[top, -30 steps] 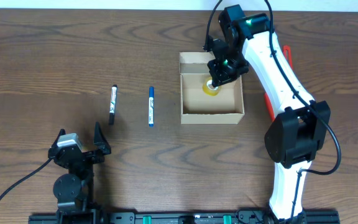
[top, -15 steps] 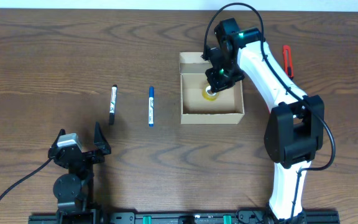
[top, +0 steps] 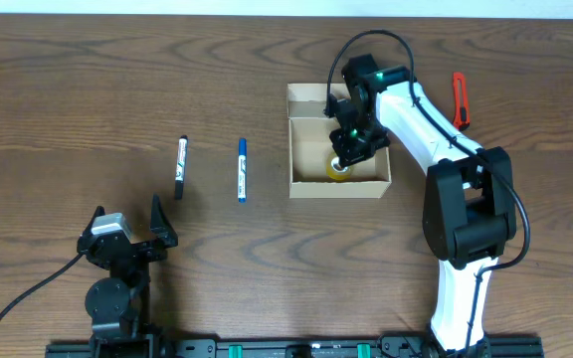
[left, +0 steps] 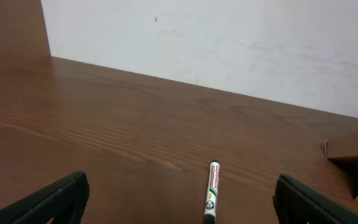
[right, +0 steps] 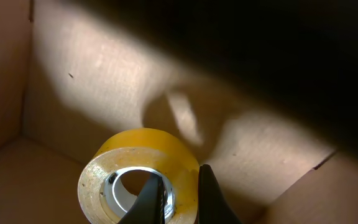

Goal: Pack container
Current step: 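Lower the tape roll into the box and open the right gripper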

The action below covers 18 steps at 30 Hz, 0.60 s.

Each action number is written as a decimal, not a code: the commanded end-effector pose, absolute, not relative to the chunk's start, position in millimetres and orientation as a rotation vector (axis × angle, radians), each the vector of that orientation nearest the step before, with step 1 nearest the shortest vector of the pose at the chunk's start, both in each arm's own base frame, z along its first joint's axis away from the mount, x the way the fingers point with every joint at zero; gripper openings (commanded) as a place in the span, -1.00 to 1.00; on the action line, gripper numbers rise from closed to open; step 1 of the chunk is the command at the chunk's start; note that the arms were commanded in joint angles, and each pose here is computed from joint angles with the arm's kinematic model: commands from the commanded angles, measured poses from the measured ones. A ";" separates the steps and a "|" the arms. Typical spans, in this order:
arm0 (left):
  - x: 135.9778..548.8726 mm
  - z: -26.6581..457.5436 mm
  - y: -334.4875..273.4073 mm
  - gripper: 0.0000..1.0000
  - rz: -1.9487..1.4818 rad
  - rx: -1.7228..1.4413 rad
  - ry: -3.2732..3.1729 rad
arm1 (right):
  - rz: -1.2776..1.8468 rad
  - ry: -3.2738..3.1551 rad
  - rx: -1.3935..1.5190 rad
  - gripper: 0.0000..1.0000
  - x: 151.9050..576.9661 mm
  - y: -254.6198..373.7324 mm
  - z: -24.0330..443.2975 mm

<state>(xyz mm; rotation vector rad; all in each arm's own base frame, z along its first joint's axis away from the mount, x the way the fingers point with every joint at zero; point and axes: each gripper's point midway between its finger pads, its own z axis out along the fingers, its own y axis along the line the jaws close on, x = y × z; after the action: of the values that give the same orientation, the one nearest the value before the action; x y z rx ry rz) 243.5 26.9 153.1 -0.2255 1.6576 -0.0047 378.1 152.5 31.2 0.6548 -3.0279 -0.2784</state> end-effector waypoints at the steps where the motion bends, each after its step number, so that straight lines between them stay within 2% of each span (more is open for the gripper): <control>1: 242.1 135.3 26.5 0.90 -0.005 -0.228 1.717 | -0.272 -3.038 0.674 -0.96 377.8 154.9 35.0; 4: 242.1 135.4 26.5 0.90 -0.005 -0.227 1.716 | -0.273 -3.036 0.686 -0.64 377.6 154.9 35.0; 7: 242.1 135.4 26.5 0.91 -0.005 -0.227 1.716 | -0.272 -3.037 0.686 -0.52 377.9 154.9 35.1; 14: 242.1 135.4 26.5 0.90 -0.005 -0.227 1.716 | -0.276 -3.046 0.688 -0.46 380.9 156.1 38.6; 18: 242.1 135.4 26.5 0.90 -0.005 -0.227 1.716 | -0.283 -3.076 0.700 -0.47 391.6 159.5 57.9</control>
<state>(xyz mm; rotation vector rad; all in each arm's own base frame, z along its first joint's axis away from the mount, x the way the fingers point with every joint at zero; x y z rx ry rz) 243.5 26.8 153.2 -0.2248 1.6573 -0.0048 376.2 151.8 35.7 0.6562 -3.0151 -0.2750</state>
